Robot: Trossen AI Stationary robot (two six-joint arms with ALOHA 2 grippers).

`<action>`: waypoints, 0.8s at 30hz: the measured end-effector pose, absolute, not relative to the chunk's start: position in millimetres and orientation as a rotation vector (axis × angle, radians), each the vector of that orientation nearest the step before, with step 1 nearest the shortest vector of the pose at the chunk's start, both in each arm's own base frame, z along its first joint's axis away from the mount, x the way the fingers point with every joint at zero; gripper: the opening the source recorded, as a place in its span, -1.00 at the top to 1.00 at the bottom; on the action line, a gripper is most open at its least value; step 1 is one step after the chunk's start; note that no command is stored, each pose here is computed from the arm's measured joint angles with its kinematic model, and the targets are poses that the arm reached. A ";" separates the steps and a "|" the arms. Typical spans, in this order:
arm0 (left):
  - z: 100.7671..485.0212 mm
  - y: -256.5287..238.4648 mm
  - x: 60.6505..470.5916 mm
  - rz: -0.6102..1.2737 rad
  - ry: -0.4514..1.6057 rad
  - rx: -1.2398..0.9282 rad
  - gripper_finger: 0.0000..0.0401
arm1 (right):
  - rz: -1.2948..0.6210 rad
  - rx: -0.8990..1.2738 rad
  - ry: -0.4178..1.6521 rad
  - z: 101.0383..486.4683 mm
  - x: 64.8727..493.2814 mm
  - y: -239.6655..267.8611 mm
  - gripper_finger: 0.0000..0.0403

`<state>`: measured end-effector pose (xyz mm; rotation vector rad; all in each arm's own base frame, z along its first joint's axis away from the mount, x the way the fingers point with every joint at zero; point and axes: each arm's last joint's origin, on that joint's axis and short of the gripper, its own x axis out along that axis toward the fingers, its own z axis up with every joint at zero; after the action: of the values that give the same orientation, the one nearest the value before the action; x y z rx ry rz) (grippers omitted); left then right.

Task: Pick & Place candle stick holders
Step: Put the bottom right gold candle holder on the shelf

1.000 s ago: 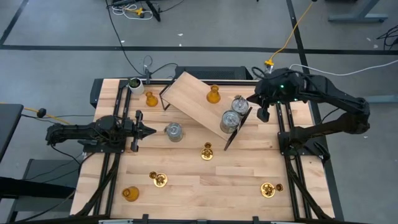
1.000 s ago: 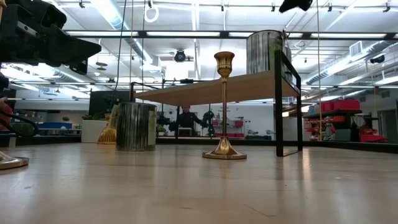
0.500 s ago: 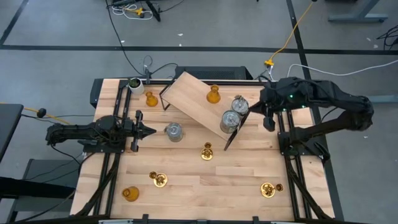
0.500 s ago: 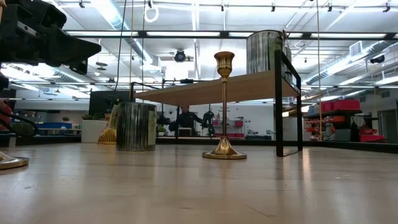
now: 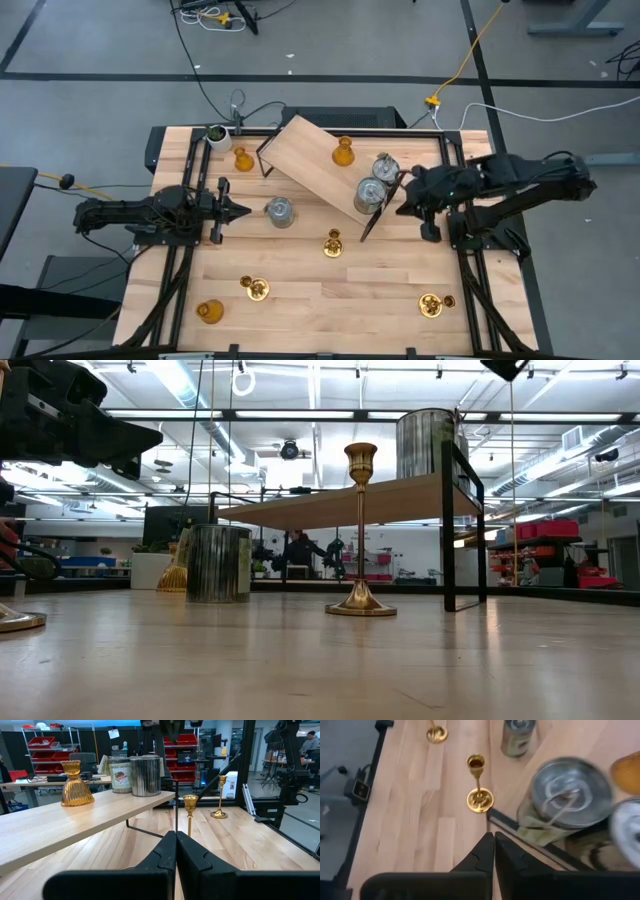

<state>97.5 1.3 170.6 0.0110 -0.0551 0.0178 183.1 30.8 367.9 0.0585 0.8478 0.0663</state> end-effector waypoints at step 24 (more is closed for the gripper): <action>170.6 1.3 97.5 0.018 -0.055 0.011 0.94 | 0.292 -0.017 0.868 338.0 177.4 82.1 0.91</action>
<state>97.5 1.3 170.6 0.0110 -0.0551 0.0177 177.4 82.1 338.0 -0.0167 0.8680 0.2920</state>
